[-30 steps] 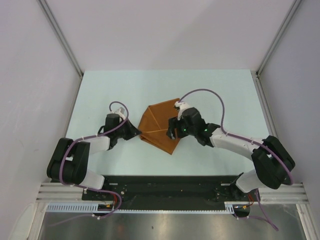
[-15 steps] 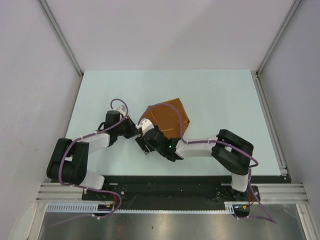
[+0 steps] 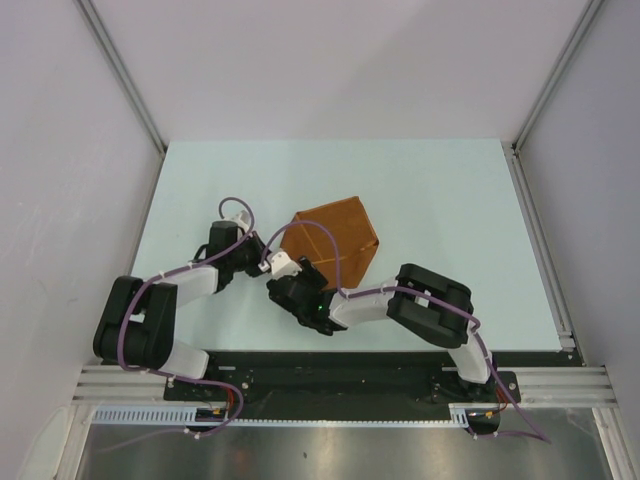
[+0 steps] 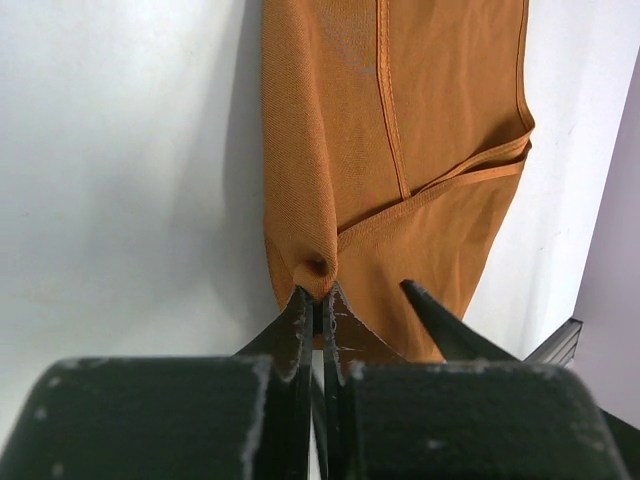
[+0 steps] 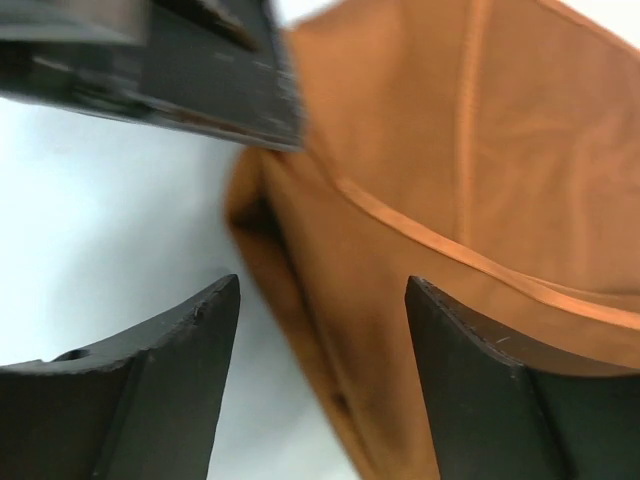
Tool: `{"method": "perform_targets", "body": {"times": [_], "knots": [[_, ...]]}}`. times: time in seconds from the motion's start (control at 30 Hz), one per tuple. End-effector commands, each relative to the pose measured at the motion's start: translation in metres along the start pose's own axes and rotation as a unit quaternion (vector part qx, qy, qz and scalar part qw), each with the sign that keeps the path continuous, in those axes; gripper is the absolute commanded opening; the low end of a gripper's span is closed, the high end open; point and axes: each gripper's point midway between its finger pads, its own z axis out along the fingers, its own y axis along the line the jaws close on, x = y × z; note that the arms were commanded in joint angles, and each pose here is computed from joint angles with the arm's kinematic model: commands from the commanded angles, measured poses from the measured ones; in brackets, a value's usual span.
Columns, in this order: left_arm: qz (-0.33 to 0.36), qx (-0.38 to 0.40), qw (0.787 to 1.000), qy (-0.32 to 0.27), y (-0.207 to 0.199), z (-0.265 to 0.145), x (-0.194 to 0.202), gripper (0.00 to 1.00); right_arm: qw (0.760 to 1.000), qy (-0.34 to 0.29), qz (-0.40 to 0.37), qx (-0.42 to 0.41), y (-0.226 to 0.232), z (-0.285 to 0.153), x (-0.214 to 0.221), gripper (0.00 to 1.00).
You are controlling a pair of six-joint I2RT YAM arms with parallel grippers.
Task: Fold the napkin, place the utensils inside, and roll it up
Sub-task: Roll the napkin with the utensil
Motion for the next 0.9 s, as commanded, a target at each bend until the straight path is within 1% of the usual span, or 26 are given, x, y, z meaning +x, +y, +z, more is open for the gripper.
{"method": "perform_targets", "body": {"times": [0.0, 0.1, 0.2, 0.23, 0.3, 0.33, 0.4, 0.43, 0.47, 0.5, 0.57, 0.6, 0.67, 0.7, 0.73, 0.77, 0.8, 0.83, 0.87], "knots": [[0.005, 0.025, 1.0, -0.013, -0.014, -0.006, -0.014, 0.0, 0.997, -0.006, -0.011, 0.079, -0.026, -0.001, -0.003, 0.7], [0.004, 0.025, 1.0, -0.015, -0.014, -0.007, -0.015, 0.0, 0.997, 0.004, -0.021, 0.077, -0.029, -0.003, 0.009, 0.66], [0.004, 0.024, 1.0, -0.016, -0.013, -0.006, -0.016, 0.0, 0.998, 0.009, -0.029, 0.06, -0.027, -0.006, 0.017, 0.58], [0.003, 0.024, 1.0, -0.015, -0.012, -0.006, -0.015, 0.0, 0.998, 0.007, -0.028, 0.054, -0.025, -0.006, 0.017, 0.52], [0.002, 0.024, 1.0, -0.016, -0.011, -0.006, -0.015, 0.0, 0.999, 0.007, -0.034, 0.034, -0.019, -0.006, 0.018, 0.42], [0.001, 0.024, 1.0, -0.016, -0.011, -0.006, -0.014, 0.0, 0.999, 0.006, -0.036, 0.024, -0.016, -0.007, 0.019, 0.31], [0.002, 0.024, 1.0, -0.017, -0.011, -0.006, -0.015, 0.0, 0.999, 0.006, -0.039, -0.007, -0.006, -0.006, 0.02, 0.24], [0.002, 0.026, 1.0, -0.017, -0.012, -0.006, -0.015, 0.0, 0.999, 0.005, -0.051, -0.019, -0.004, -0.006, 0.018, 0.17], [0.002, 0.025, 1.0, -0.018, -0.011, -0.006, -0.014, 0.0, 0.997, 0.007, -0.057, -0.045, 0.004, -0.007, 0.019, 0.15], [0.005, 0.024, 1.0, -0.02, -0.011, -0.006, -0.015, 0.09, 0.996, 0.008, -0.066, -0.059, 0.007, -0.008, 0.017, 0.09], [0.007, 0.021, 0.999, -0.025, -0.011, -0.008, -0.017, 0.26, 0.992, 0.014, -0.071, -0.104, 0.019, -0.012, 0.015, 0.04], [0.006, 0.017, 0.999, -0.028, -0.009, -0.009, -0.018, 0.42, 0.991, 0.016, -0.067, -0.114, 0.019, -0.013, 0.011, 0.0], [0.004, 0.016, 0.999, -0.042, -0.008, -0.014, -0.025, 0.56, 0.987, 0.031, -0.062, -0.147, 0.024, -0.016, 0.01, 0.0], [0.002, 0.008, 0.999, -0.047, -0.003, -0.016, -0.025, 0.65, 0.985, 0.048, -0.064, -0.155, 0.023, -0.019, 0.015, 0.0], [-0.002, 0.002, 0.998, -0.055, 0.001, -0.019, -0.028, 0.68, 0.984, 0.058, -0.051, -0.159, 0.018, -0.017, 0.013, 0.0], [0.003, -0.001, 0.998, -0.068, 0.001, -0.024, -0.032, 0.71, 0.981, 0.061, -0.043, -0.18, 0.023, -0.019, 0.008, 0.0], [0.001, -0.012, 0.997, -0.071, 0.007, -0.027, -0.031, 0.77, 0.979, 0.071, -0.039, -0.188, 0.022, -0.02, 0.009, 0.0], [0.002, -0.028, 0.996, -0.085, 0.013, -0.03, -0.035, 0.79, 0.977, 0.087, -0.038, -0.193, 0.016, -0.02, 0.012, 0.0], [0.012, -0.03, 0.995, -0.098, 0.011, -0.036, -0.038, 0.81, 0.971, 0.097, -0.023, -0.218, 0.022, -0.024, 0.011, 0.0]]}}
